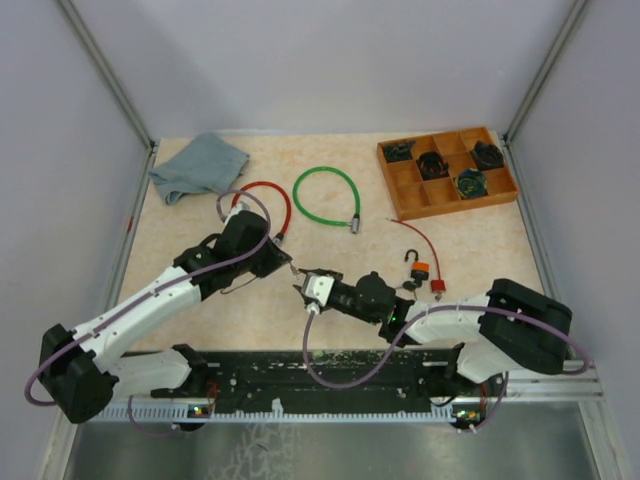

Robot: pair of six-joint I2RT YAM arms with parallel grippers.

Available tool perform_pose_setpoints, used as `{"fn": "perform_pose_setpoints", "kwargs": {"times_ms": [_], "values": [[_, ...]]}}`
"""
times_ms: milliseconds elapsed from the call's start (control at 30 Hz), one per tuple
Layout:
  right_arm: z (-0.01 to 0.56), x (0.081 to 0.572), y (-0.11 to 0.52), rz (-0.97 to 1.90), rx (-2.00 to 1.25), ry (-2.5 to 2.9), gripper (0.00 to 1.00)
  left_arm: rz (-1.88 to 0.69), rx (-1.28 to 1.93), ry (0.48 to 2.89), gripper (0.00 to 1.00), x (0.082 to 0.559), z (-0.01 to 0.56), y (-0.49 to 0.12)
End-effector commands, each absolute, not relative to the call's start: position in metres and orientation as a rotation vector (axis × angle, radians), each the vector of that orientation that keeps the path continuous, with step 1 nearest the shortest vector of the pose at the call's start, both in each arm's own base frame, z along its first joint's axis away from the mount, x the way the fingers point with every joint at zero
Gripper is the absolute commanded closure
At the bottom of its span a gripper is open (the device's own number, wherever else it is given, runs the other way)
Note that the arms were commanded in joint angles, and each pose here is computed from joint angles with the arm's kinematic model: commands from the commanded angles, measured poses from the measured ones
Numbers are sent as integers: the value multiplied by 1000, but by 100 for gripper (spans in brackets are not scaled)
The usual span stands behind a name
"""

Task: Unlock with the key
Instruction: Pick up the key from the center of the board.

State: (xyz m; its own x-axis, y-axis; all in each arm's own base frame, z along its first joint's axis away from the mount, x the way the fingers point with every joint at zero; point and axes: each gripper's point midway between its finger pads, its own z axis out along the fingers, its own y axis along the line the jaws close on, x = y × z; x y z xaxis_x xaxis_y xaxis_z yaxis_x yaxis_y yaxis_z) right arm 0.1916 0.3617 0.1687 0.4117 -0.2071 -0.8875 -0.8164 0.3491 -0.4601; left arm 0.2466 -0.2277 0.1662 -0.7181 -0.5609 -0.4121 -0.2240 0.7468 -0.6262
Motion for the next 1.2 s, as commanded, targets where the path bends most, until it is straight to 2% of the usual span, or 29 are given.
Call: {"fn": "perform_pose_setpoints", "kwargs": {"times_ms": [0, 167, 633, 867, 1033, 1100, 1167], "values": [[219, 206, 375, 471, -1024, 997, 61, -733, -667, 2312, 100, 249, 176, -228], [214, 215, 381, 444, -989, 1018, 63, -739, -691, 2306, 100, 248, 176, -228], [195, 217, 386, 414, -967, 1084, 75, -731, -747, 2258, 100, 247, 180, -218], [200, 219, 386, 427, -922, 1095, 86, -737, -736, 2276, 100, 245, 177, -222], [200, 223, 384, 432, -878, 1121, 99, -733, -716, 2279, 100, 244, 178, -222], [198, 224, 382, 437, -857, 1141, 100, -730, -692, 2273, 95, 244, 180, -220], [197, 225, 379, 449, -826, 1163, 100, -719, -653, 2259, 85, 245, 181, -218]]}}
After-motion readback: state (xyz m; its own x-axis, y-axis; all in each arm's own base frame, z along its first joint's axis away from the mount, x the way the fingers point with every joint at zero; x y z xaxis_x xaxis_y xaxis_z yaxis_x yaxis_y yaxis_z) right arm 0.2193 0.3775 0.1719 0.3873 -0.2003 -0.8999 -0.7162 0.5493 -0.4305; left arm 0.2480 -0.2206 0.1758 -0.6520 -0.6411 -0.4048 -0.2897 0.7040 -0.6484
